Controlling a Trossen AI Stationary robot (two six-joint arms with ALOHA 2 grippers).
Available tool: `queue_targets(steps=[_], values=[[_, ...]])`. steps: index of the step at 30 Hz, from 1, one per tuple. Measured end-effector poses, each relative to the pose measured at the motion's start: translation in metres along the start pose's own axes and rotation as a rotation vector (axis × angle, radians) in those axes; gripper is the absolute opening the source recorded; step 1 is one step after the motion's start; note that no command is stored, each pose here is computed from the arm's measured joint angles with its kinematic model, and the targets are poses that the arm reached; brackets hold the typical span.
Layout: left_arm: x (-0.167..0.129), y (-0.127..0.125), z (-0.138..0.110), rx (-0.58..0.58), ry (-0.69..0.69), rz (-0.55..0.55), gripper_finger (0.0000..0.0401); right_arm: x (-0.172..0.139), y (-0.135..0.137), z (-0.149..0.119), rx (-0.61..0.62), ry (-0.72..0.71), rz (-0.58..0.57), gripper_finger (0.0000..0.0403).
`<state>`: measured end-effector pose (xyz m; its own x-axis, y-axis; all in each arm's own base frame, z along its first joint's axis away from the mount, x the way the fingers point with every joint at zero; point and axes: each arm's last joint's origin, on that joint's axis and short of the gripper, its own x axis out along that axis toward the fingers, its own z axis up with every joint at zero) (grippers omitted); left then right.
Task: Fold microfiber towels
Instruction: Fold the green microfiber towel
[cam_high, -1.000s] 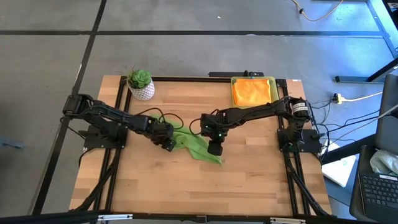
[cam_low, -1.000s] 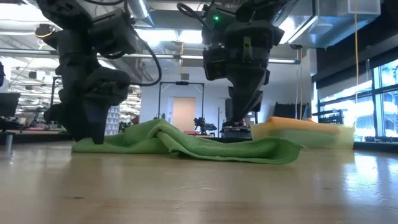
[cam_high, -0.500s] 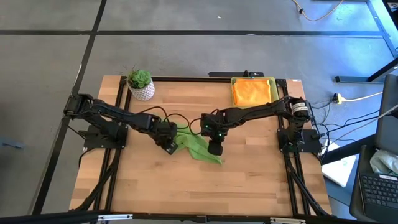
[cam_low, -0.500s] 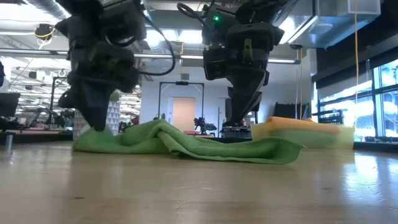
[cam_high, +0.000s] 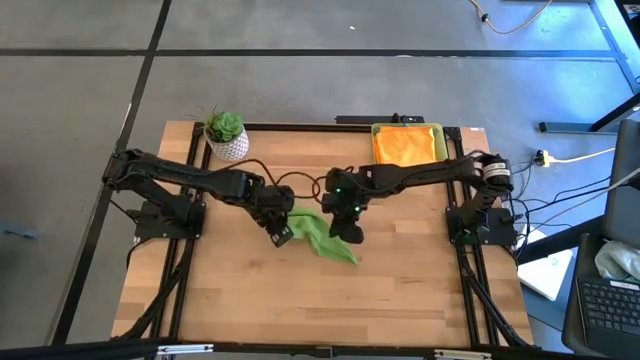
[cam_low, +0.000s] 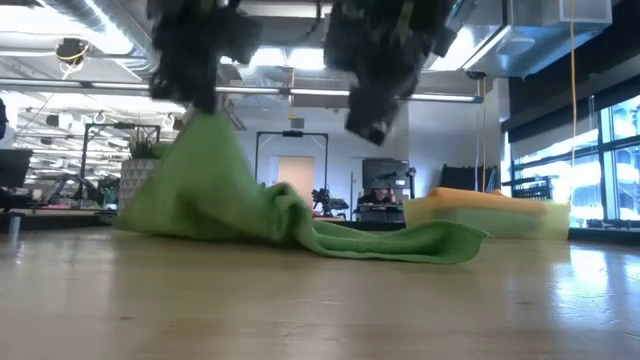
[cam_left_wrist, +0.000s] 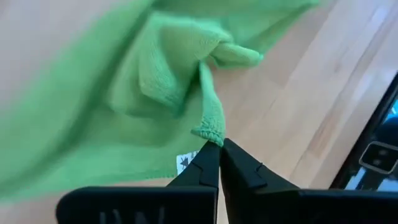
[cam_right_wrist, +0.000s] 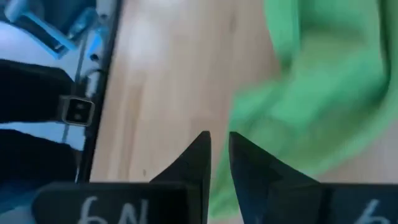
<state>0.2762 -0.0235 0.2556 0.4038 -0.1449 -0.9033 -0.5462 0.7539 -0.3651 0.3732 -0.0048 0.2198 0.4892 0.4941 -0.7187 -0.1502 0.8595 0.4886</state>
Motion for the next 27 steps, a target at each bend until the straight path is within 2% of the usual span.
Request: queue_targets(steps=[9, 16, 20, 27], values=[[-0.046, -0.021, 0.017, 0.087, -0.077, -0.020, 0.0000, -0.031, 0.028, 0.027, -0.203, -0.295, -0.020, 0.0060], [-0.064, -0.030, 0.023, 0.108, -0.114, -0.063, 0.0000, -0.035, 0.033, 0.047, -0.318, -0.502, -0.018, 0.0072], [-0.069, -0.033, 0.024, 0.109, -0.120, -0.082, 0.0000, -0.033, 0.031, 0.047, -0.308, -0.505, -0.066, 0.0110], [-0.074, -0.037, 0.026, 0.095, -0.142, -0.108, 0.0000, -0.031, 0.028, 0.050, -0.281, -0.548, -0.145, 0.0212]])
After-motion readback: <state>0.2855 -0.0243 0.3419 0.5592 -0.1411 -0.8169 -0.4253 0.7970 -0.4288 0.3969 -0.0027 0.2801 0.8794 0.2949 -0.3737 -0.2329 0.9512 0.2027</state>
